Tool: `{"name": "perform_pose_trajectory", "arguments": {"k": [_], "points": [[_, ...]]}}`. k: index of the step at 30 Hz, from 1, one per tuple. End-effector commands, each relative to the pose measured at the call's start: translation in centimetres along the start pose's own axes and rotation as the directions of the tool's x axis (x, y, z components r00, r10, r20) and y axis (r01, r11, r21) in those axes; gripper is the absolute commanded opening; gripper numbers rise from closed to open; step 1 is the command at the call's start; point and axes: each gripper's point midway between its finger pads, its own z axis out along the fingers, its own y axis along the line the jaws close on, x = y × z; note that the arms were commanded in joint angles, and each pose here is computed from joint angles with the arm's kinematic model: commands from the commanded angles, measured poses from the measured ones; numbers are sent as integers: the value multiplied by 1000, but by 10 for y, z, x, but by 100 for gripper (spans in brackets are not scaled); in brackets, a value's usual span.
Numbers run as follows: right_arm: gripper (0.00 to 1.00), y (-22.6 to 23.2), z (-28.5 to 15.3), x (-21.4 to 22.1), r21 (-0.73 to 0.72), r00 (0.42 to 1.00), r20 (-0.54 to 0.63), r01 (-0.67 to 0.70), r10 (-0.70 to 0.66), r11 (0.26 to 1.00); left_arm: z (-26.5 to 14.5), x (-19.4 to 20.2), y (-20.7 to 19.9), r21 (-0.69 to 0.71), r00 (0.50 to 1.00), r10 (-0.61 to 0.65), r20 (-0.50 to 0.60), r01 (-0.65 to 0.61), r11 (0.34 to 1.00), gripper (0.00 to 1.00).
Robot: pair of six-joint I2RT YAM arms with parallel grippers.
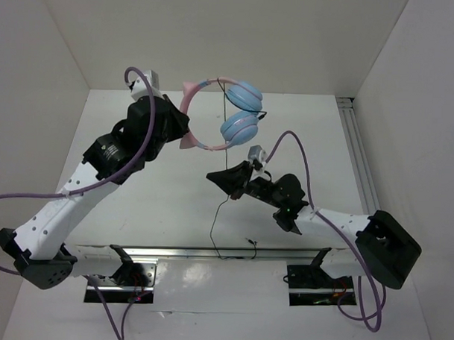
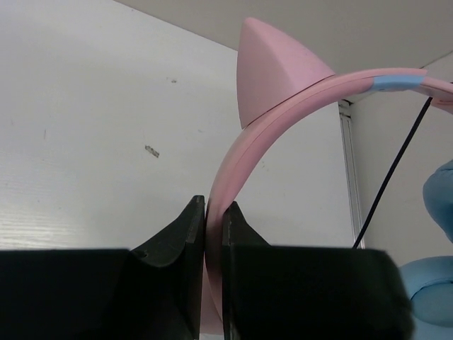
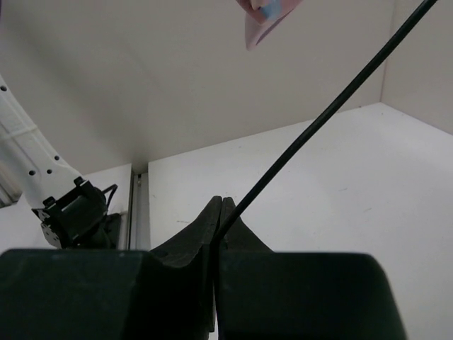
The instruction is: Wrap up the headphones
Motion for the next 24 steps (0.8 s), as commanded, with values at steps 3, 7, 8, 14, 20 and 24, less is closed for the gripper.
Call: {"name": "perform_pose_trajectory", "arguments": {"k": [3, 7, 8, 14, 20, 24], "points": [[4, 15, 5, 8, -100, 1000, -1, -17, 17, 995, -11, -93, -43, 223, 908, -372, 195, 328, 918, 0], [8, 18, 9, 13, -129, 999, 0, -46, 47, 991, 0, -85, -35, 218, 900, -396, 183, 355, 909, 0], [10, 21, 12, 7, -150, 999, 17, -47, 50, 988, 6, -78, -30, 202, 906, -386, 174, 351, 915, 0], [10, 27, 18, 7, -204, 997, 26, -70, 77, 976, 6, -78, -23, 211, 898, -403, 177, 365, 907, 0], [9, 42, 18, 1, -292, 988, 47, -130, 150, 948, 16, -95, -3, 164, 904, -366, 223, 335, 928, 0], [10, 57, 14, -3, -372, 976, 70, -165, 205, 913, 27, -104, 15, 125, 904, -354, 242, 332, 935, 0]]}}
